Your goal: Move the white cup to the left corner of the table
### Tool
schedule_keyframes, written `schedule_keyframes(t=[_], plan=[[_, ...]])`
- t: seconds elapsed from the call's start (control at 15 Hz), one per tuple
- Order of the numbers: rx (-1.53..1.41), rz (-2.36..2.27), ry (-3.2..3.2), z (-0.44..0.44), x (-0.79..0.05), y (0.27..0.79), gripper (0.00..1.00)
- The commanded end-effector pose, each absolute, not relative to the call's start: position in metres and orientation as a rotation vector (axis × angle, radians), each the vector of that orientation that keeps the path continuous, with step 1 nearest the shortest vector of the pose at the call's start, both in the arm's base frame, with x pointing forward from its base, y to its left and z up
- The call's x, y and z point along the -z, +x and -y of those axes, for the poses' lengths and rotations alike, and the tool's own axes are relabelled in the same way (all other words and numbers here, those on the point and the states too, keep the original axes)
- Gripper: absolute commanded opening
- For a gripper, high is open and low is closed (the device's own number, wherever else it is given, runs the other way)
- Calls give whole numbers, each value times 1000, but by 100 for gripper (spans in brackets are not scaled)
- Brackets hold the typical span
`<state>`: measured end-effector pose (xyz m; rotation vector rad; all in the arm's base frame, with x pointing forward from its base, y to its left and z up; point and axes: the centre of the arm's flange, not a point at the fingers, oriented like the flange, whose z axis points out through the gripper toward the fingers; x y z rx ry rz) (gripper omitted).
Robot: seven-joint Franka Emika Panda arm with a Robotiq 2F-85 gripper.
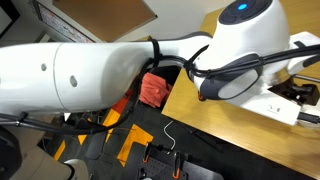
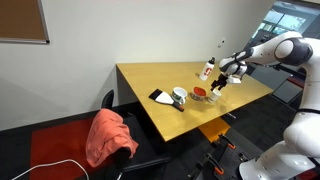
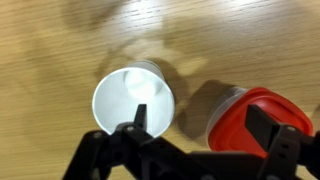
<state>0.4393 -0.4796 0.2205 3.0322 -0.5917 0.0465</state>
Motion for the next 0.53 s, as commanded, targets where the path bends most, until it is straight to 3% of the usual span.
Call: schedule_keyframes(t=[0.0, 0.47], plan=[[-33, 541, 3057, 504, -209, 449, 100], [-53, 517, 3103, 517, -176, 455, 100]])
